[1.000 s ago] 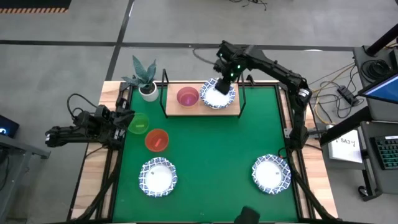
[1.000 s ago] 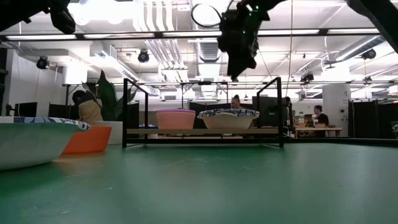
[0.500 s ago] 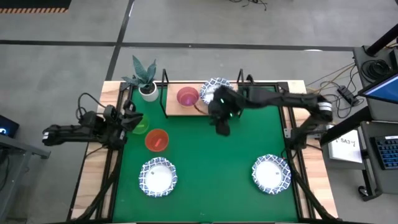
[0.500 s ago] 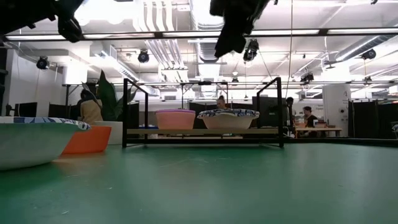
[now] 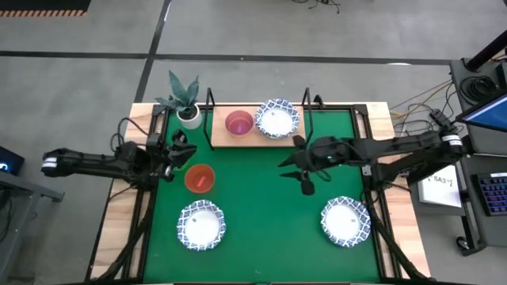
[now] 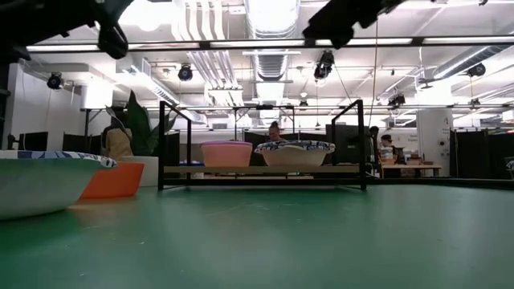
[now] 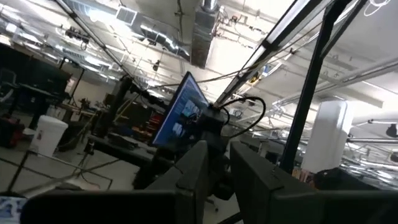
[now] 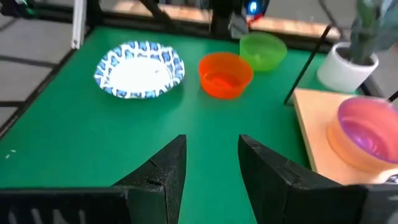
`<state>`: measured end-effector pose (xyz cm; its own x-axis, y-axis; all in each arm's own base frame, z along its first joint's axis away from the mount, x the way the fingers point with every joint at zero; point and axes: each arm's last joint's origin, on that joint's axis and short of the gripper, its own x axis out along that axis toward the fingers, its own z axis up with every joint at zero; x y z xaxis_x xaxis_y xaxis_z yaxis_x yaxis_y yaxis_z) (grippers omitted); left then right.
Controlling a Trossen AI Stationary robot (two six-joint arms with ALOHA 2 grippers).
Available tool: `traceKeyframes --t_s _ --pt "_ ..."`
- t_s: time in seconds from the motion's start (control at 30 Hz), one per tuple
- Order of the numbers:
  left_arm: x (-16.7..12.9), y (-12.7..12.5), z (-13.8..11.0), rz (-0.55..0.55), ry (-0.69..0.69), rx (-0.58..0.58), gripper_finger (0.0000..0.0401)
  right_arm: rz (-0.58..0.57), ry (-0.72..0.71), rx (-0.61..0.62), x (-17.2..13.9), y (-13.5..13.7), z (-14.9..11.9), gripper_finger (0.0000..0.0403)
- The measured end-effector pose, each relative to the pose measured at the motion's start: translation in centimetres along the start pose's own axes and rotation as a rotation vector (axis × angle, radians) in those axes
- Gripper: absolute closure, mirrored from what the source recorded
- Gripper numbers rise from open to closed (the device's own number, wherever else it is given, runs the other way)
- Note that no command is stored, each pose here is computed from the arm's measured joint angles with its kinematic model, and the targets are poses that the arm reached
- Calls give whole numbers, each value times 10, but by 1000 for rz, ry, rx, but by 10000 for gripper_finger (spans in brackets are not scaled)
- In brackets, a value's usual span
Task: Place and stack bowls onto a shelf
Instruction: Stack the transparent orange bowl on top of the transparent violet bowl on the shelf
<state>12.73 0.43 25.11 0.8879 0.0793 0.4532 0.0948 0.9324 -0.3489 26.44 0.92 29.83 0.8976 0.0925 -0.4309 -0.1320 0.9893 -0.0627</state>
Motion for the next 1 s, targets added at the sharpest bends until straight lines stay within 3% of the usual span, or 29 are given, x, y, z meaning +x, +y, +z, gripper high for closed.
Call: traceKeyframes --t_s 0.27,0.4,0.5,0.63,0.8,0.9,1.0 --pt "44 -7 -13 15 152 -41 349 -25 -118 -25 -42 4 -15 268" --pt "72 -13 -15 83 352 -82 349 -36 -159 -41 -57 5 -17 268" --pt "90 -18 -17 222 610 -165 349 -33 -177 -66 -64 6 -18 268" --pt "99 -23 -28 528 1006 -255 349 -32 -164 -83 -68 7 -22 268" --pt "98 -28 -58 871 1409 -234 349 -27 -131 -83 -65 8 -34 268" --pt "95 -22 -78 1029 1534 -212 349 -24 -109 -89 -60 8 -42 268" --pt "94 -14 -92 1101 1580 -189 345 -25 -103 -111 -59 8 -44 268"
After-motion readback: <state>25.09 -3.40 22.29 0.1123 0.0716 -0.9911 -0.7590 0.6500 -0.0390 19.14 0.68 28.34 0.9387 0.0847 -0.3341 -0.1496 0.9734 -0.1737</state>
